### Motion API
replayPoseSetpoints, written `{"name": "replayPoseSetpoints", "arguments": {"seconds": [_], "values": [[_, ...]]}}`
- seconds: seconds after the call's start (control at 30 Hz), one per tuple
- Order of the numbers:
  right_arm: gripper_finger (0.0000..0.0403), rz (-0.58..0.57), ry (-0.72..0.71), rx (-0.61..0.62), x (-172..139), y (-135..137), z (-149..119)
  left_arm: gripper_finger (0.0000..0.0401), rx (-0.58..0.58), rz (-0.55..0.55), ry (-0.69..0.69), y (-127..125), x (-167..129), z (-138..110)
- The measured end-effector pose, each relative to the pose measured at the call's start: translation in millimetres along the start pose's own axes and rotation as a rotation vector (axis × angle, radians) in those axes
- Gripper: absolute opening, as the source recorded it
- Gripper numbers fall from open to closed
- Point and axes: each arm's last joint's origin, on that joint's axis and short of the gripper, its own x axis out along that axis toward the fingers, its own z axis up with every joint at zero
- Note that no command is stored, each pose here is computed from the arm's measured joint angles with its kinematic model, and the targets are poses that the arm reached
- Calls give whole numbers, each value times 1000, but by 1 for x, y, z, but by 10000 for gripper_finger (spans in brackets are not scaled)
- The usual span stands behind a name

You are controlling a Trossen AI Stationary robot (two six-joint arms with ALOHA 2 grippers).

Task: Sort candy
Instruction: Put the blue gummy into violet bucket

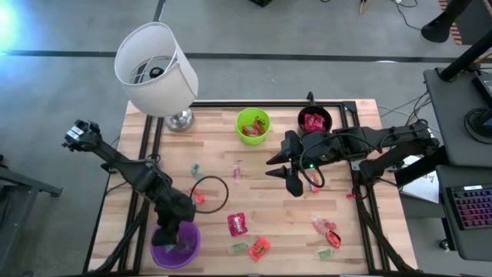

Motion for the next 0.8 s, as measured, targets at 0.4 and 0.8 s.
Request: {"name": "replayPoseSetpoints", "arguments": {"seconds": [0.4, 0.8], "values": [[150, -31, 96, -16, -1, -3, -9, 15, -139, 16, -53, 23, 21, 0], [151, -67, 94, -23, -1, -4, -10, 99, -184, 23, -113, 17, 16, 3]]}}
